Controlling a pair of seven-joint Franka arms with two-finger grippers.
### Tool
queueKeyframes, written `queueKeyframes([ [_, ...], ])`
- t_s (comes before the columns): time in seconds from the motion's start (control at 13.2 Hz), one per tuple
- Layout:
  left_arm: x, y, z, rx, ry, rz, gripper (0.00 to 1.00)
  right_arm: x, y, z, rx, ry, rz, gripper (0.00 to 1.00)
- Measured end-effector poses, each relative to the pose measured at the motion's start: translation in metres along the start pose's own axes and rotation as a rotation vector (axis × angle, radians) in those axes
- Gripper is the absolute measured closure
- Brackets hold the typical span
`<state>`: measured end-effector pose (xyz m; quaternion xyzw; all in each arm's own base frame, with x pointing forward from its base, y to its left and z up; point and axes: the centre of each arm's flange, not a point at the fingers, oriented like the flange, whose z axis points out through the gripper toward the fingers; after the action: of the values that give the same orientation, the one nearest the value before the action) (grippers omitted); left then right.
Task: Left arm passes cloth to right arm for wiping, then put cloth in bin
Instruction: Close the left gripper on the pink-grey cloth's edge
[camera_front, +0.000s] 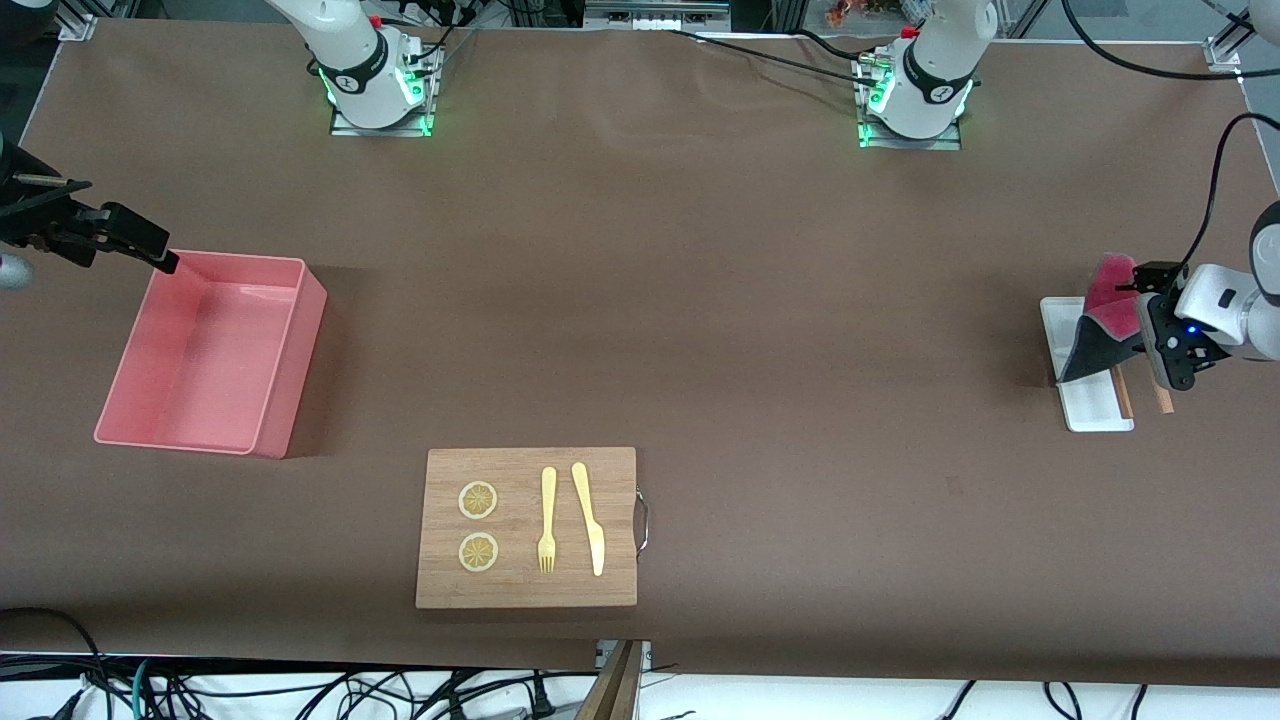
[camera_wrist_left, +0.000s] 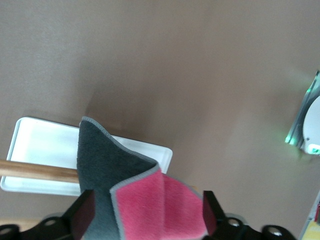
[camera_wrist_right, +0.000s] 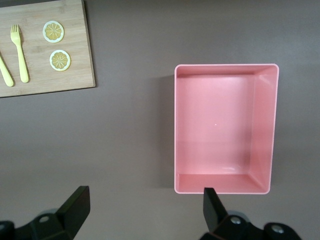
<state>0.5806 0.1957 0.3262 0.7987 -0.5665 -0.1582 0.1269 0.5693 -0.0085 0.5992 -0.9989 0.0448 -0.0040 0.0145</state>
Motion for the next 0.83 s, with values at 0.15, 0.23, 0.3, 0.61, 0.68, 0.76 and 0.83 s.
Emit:
queueKeyframes([
  [0.15, -0.002, -0.007, 0.013, -0.013, 0.003, 0.038, 0.35, 0.000, 0.000, 0.000, 0.000, 0.000, 0.001, 0.00],
  [0.23, -0.003, -0.008, 0.016, -0.018, 0.004, 0.040, 0.47, 0.000, 0.001, 0.000, 0.000, 0.000, 0.002, 0.00],
  [0.3, -0.007, -0.009, 0.020, -0.025, 0.007, 0.034, 0.49, 0.000, 0.003, 0.000, 0.000, 0.000, 0.005, 0.00],
  [0.61, -0.022, -0.013, 0.035, -0.050, 0.019, 0.025, 0.49, 0.001, 0.008, 0.000, 0.000, 0.001, 0.014, 0.00],
  [0.68, -0.021, -0.014, 0.035, -0.048, 0.019, 0.027, 0.49, 0.001, 0.008, 0.000, 0.000, 0.001, 0.014, 0.00],
  [0.76, -0.020, -0.014, 0.034, -0.043, 0.019, 0.029, 0.48, 0.001, 0.008, 0.000, 0.000, 0.001, 0.013, 0.00],
  [0.83, -0.019, -0.015, 0.033, -0.038, 0.020, 0.031, 0.48, 0.001, 0.007, 0.000, 0.000, 0.001, 0.012, 0.00],
])
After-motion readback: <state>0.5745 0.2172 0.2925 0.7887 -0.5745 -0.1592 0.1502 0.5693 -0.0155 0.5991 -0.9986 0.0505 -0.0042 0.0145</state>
